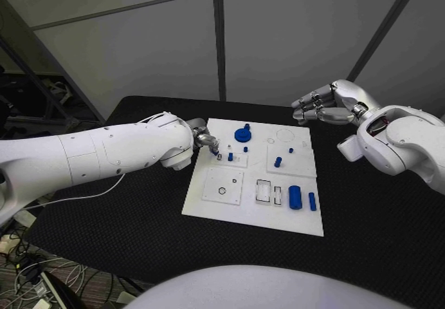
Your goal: Assemble the parts on the task board
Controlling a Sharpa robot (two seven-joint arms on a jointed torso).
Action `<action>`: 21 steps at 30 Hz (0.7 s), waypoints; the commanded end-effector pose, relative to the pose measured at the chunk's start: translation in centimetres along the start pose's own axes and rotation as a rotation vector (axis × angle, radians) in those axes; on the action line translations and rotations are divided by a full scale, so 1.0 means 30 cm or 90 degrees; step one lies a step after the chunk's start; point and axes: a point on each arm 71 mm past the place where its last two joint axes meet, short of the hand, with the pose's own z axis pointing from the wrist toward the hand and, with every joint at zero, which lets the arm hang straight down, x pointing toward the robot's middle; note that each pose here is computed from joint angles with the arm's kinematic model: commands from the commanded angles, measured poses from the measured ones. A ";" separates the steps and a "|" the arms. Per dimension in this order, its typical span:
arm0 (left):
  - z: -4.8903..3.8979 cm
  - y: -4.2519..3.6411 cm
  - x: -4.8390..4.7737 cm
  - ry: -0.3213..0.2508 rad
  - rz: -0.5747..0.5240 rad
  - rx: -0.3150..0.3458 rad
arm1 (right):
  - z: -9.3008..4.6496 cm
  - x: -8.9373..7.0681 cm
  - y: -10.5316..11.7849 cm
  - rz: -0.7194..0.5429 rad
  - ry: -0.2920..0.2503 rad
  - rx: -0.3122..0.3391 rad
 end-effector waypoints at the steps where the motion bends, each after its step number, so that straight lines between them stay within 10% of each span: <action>1: -0.001 -0.005 0.001 0.004 0.019 0.003 | 0.003 0.000 0.007 -0.001 0.003 -0.007; 21: 0.003 -0.027 0.023 0.022 0.030 0.010 | 0.006 0.002 0.008 -0.001 0.003 -0.007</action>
